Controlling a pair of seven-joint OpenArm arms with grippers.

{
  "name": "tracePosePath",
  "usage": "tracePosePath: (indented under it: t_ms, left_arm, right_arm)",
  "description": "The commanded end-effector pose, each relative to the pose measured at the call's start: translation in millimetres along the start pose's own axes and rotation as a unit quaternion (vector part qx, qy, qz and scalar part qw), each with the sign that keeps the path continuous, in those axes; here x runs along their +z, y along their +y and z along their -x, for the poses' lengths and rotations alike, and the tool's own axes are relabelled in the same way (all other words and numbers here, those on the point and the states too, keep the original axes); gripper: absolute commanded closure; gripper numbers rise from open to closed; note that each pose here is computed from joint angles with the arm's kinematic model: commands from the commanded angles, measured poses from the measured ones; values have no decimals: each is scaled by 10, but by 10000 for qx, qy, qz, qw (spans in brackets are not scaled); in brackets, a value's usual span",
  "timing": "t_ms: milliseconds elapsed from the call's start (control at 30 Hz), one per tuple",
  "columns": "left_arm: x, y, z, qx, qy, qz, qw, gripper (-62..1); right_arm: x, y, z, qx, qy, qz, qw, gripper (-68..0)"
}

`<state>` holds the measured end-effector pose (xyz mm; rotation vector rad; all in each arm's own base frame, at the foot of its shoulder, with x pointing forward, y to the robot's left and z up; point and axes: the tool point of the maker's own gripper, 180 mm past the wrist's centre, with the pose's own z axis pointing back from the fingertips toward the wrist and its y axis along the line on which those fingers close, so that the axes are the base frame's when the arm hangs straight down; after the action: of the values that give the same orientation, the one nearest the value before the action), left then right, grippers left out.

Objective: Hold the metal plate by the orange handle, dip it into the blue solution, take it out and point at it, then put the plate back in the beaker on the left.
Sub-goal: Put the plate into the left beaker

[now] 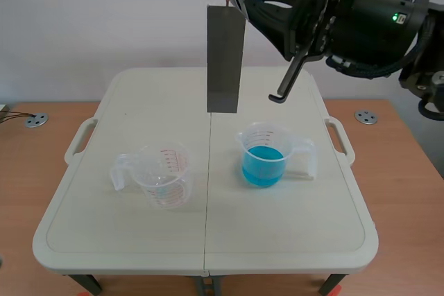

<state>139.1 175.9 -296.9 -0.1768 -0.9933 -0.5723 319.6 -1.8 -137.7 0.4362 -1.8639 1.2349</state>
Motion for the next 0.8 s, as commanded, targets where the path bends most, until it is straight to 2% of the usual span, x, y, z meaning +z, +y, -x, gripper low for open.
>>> tracePosePath:
  t_ms: [0, 400, 767]
  left_arm:
    - [16, -29, 19, 51, 13, -29, 10000, -16]
    - [68, -108, 152, 9, 259, -43, 9997, -16]
    - [67, -108, 146, 10, 245, -42, 9997, -16]
  right_arm:
    - [-97, -75, -182, 72, -308, 52, 9995, -13]
    - [-503, 231, -346, -115, -558, -351, 9978, -13]
    - [-745, 508, -399, -260, -524, -591, 9965, -13]
